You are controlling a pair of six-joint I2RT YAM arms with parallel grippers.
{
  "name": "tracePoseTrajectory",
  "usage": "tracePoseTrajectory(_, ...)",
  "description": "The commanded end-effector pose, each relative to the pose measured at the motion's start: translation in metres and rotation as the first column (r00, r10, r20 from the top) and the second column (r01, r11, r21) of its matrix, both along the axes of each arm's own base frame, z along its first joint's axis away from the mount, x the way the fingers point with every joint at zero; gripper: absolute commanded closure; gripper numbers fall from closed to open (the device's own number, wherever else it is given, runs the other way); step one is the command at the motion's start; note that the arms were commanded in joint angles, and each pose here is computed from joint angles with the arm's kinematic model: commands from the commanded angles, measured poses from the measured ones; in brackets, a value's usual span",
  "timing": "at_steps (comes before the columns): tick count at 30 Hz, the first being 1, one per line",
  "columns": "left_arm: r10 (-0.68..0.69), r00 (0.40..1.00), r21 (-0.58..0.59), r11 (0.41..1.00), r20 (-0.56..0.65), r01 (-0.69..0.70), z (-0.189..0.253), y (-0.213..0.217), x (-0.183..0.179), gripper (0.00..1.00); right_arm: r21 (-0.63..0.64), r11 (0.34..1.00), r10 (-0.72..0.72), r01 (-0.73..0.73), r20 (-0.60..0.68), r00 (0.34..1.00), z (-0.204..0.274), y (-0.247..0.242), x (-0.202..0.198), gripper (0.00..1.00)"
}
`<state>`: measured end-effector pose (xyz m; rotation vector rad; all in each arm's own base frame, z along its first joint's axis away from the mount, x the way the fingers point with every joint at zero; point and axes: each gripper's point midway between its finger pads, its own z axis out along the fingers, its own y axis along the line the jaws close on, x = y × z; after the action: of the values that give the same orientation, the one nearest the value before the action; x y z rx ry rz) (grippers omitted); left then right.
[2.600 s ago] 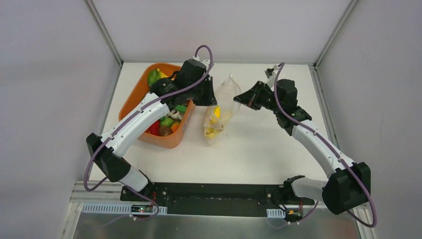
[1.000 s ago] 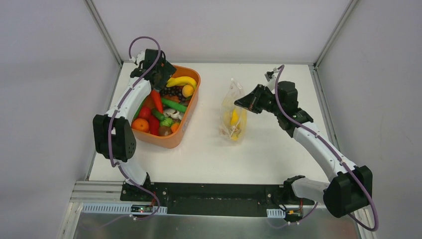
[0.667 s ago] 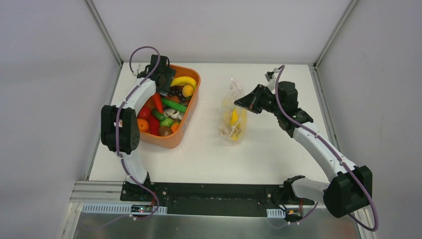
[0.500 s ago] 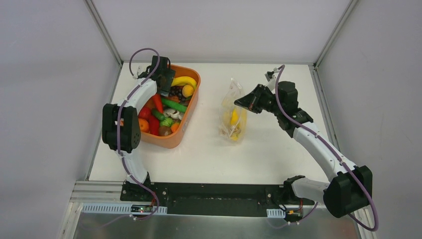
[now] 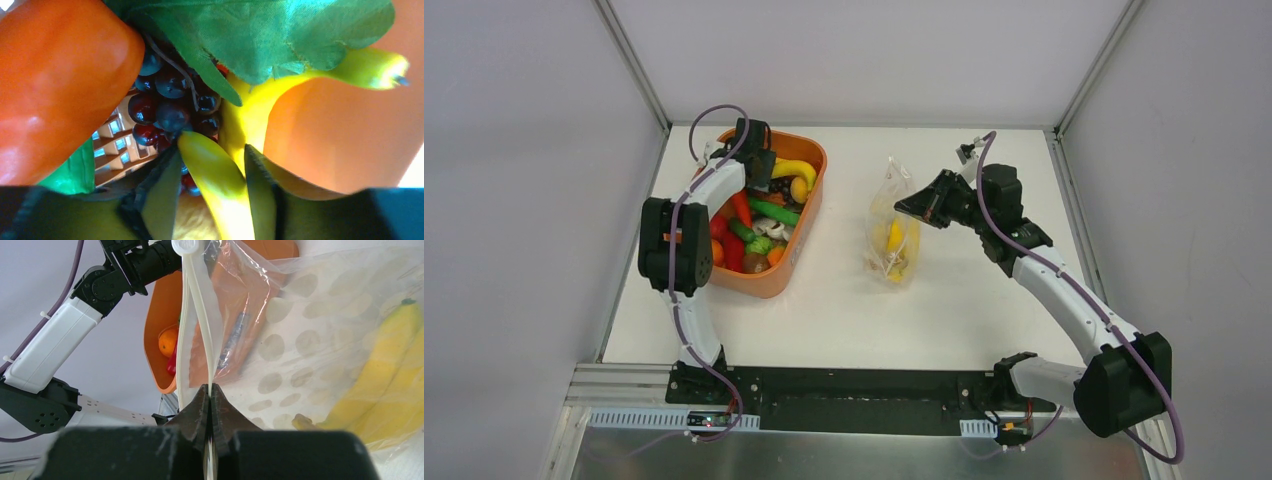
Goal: Place the food in the zip-top bag and seal the zipper
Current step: Pick up the fake fruit from the bin.
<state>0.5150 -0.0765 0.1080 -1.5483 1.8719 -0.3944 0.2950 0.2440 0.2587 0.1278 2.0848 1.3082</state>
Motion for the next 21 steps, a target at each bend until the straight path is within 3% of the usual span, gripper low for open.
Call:
tracePoseTrajectory(1, 0.003, 0.999, -0.007, 1.000, 0.037, -0.003, 0.008, 0.004, 0.007, 0.58, 0.030, 1.000, -0.007, 0.006, 0.039, 0.999, 0.013, 0.000, 0.001, 1.00)
tracePoseTrajectory(3, 0.003, 0.998, 0.005, 1.000, 0.062, -0.003, 0.016, 0.007, 0.003, 0.71, 0.031, 0.999, -0.008, 0.007, 0.039, 0.999, 0.014, 0.000, 0.001, 1.00)
tracePoseTrajectory(7, 0.015, 0.993, 0.071, 0.997, 0.114, -0.023, 0.043, 0.021, -0.011, 0.81, 0.033, 0.999, -0.007, 0.006, 0.041, 0.999, 0.014, 0.000, 0.000, 1.00)
tracePoseTrajectory(15, -0.023, 0.964, 0.165, 0.986, 0.264, -0.021, 0.106, 0.036, -0.045, 0.85, 0.038, 0.999, -0.005, 0.004, 0.042, 0.999, 0.014, 0.000, -0.001, 1.00)
tracePoseTrajectory(21, -0.088, 0.912, 0.242, 0.970, 0.400, -0.013, 0.178, 0.021, -0.073, 0.85, 0.046, 0.999, -0.005, 0.002, 0.050, 0.999, 0.018, 0.003, -0.001, 1.00)
